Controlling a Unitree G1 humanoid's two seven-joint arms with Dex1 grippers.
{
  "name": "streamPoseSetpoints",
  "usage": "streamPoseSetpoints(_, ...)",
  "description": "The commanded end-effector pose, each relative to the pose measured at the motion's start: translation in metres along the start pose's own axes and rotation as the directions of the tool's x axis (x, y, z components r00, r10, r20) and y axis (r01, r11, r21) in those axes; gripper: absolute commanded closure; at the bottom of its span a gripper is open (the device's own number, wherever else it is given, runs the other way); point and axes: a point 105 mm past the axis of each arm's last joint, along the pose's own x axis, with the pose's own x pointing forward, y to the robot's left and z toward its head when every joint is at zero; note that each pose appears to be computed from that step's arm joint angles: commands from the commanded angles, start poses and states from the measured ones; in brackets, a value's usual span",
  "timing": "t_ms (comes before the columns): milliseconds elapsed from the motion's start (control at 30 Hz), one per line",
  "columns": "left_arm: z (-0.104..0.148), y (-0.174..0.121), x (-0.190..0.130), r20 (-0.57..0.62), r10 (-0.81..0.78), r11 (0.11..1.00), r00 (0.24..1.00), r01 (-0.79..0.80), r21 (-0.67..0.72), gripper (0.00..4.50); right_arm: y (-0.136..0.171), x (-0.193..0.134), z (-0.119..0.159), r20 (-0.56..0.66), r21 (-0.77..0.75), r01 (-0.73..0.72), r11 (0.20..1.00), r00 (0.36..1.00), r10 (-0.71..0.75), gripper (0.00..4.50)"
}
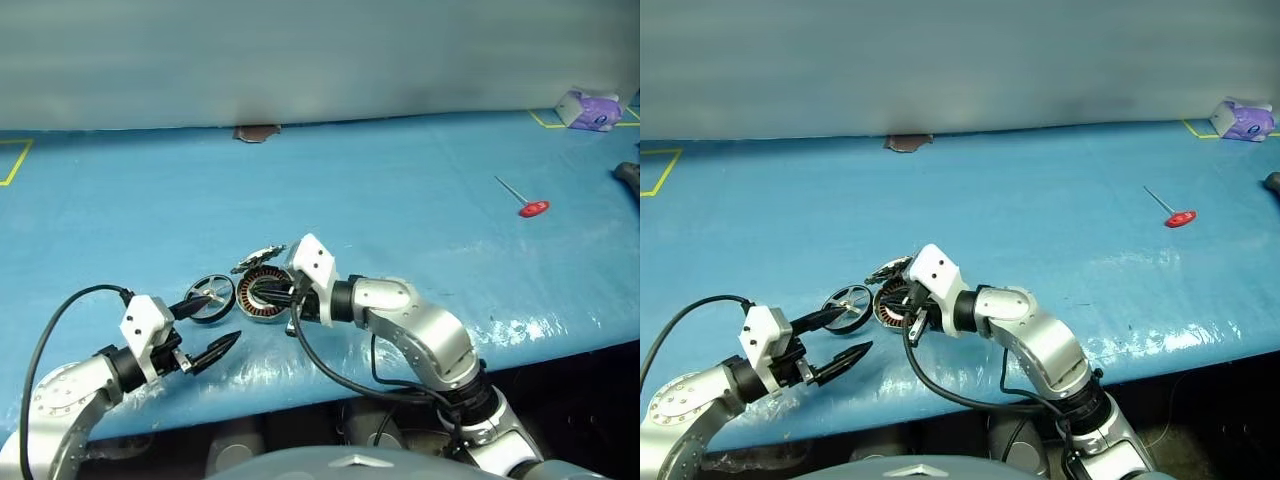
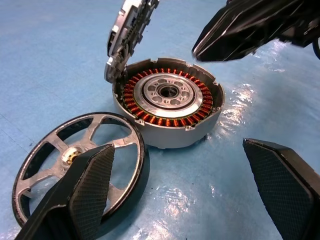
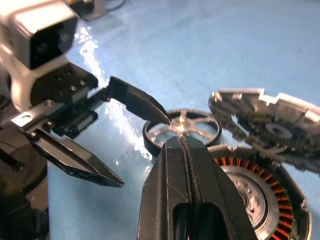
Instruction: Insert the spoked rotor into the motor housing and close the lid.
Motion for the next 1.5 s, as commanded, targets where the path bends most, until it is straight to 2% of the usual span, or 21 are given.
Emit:
streamPoseSetpoints(33,0.024,0.001,-0.004,0.064,-0.012,0.999,0.998,0.01,0.039,0.0,0.007,-0.011,0.016,0.055,-0.025,-0.018,1.0,0.998,0.019,4.47)
streamPoseSetpoints(100,0.026,0.003,-0.007,0.051,-0.011,0.999,0.999,0.009,0.044,0.0,0.008,-0.013,0.015,0.051,-0.031,-0.014,0.999,0.999,0.015,4.47)
streamPoseSetpoints(233,0.019,0.03,-0.023,-0.098,0.04,0.998,0.994,-0.035,0.056,0.0,0.008,-0.019,0.0,-0.003,-0.03,0.011,0.999,1.0,-0.011,4.47)
streamPoseSetpoints(400,0.023,0.05,-0.024,-0.133,0.035,0.999,0.99,-0.036,-0.001,0.0,0.008,-0.02,-0.014,-0.05,-0.041,0.023,0.999,0.998,-0.025,4.47)
streamPoseSetpoints(533,0.028,0.062,-0.017,-0.168,-0.029,1.0,0.985,0.03,0.006,0.0,0.009,-0.019,-0.02,-0.057,-0.048,0.031,0.998,0.998,-0.034,4.47)
streamPoseSetpoints(733,0.035,0.071,-0.01,-0.218,-0.104,0.993,0.97,0.114,0.033,1.93,0.008,-0.02,-0.022,-0.05,-0.046,0.063,0.997,0.997,-0.065,4.5)
streamPoseSetpoints(1100,0.041,0.079,0.002,-0.318,-0.262,0.962,0.911,0.274,-0.005,1.93,0.005,-0.021,-0.025,-0.046,-0.033,0.094,0.995,0.994,-0.095,4.5)
streamPoseSetpoints(1333,0.029,0.077,0.009,-0.392,-0.318,0.943,0.863,0.33,-0.038,1.93,0.003,-0.021,-0.025,-0.04,-0.028,0.111,0.993,0.993,-0.112,4.5)
streamPoseSetpoints(1500,0.023,0.078,0.014,-0.405,-0.318,0.944,0.857,0.326,-0.05,1.93,0.002,-0.021,-0.025,-0.037,-0.024,0.118,0.993,0.992,-0.119,4.5)
